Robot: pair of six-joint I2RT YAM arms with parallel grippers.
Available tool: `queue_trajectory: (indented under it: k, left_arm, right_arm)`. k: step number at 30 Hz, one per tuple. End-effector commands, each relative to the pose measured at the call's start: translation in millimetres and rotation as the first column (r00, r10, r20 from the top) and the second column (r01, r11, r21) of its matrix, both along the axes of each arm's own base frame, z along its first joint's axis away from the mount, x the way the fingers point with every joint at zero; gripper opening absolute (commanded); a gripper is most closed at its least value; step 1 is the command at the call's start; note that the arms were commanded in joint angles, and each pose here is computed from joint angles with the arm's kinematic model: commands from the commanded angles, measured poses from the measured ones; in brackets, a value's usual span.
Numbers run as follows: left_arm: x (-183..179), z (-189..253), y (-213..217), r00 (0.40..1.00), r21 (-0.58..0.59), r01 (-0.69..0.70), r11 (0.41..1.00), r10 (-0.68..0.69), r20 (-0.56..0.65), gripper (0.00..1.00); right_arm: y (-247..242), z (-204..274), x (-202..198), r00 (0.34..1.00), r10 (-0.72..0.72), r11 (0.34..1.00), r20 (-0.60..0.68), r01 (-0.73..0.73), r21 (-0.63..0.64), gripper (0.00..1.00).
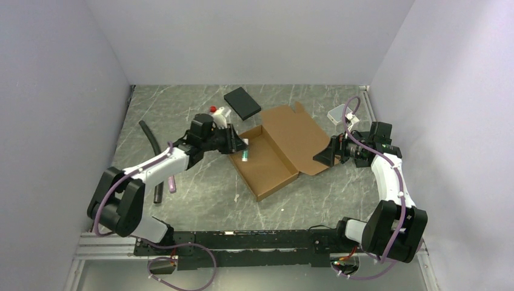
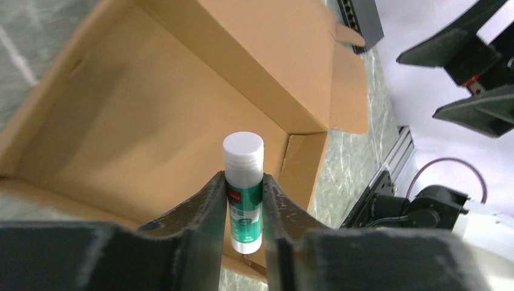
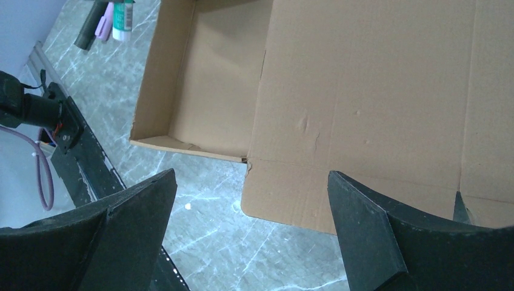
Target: Fold the paper box
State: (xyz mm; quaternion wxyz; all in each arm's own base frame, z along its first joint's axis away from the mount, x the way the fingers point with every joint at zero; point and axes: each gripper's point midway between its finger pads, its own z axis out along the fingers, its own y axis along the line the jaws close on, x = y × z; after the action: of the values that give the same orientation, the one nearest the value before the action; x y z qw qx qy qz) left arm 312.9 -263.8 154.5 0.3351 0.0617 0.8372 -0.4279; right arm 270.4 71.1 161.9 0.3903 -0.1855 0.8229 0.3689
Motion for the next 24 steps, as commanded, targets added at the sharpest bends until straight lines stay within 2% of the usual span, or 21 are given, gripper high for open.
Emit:
queue_trajectory:
  k: [1,2,4,11,16,17,20,21,24]
  left_arm:
    - [5.4,3.0,-25.7,0.998,0.069,0.044,0.997,-0.046,0.036,0.38]
    - [4.9,-2.9,-27.3,0.999,0.094,0.039,0.995,-0.041,0.02,0.48]
    - [6.1,-6.5,-30.2,0.999,0.12,0.03,0.992,-0.033,0.019,0.54]
    - [13.5,-5.5,-14.9,0.998,0.196,-0.045,0.98,0.036,0.05,0.58]
    - [29.0,-7.7,19.6,0.987,0.275,-0.162,0.948,0.149,0.066,0.64]
    - [34.6,-7.4,29.1,0.978,0.285,-0.208,0.936,0.197,0.066,0.69]
    - [50.7,-11.5,68.7,0.916,0.345,-0.386,0.856,0.4,0.034,0.97]
    - [57.1,-10.6,82.5,0.883,0.363,-0.447,0.818,0.468,0.033,0.99]
    - [71.9,-7.0,103.8,0.817,0.364,-0.54,0.758,0.576,0.012,1.0]
  right_arm:
    - [-1.3,19.8,6.2,0.996,0.021,1.0,0.092,-0.019,-0.014,1.0]
    - [-1.4,19.7,6.2,0.996,0.02,1.0,0.092,-0.019,-0.014,1.0]
    - [-1.6,19.5,6.0,0.996,0.019,1.0,0.092,-0.018,-0.013,1.0]
    - [-1.6,19.5,5.9,0.996,0.02,1.0,0.09,-0.019,-0.012,1.0]
    - [-1.7,19.1,6.1,0.996,0.02,1.0,0.089,-0.019,-0.013,1.0]
    - [-1.8,18.7,6.0,0.996,0.019,1.0,0.088,-0.018,-0.014,1.0]
    - [-2.1,18.4,6.2,0.996,0.018,1.0,0.088,-0.017,-0.014,1.0]
    - [-1.9,18.5,6.3,0.996,0.019,1.0,0.088,-0.018,-0.014,1.0]
    - [-2.2,18.4,6.4,0.996,0.017,1.0,0.088,-0.016,-0.014,1.0]
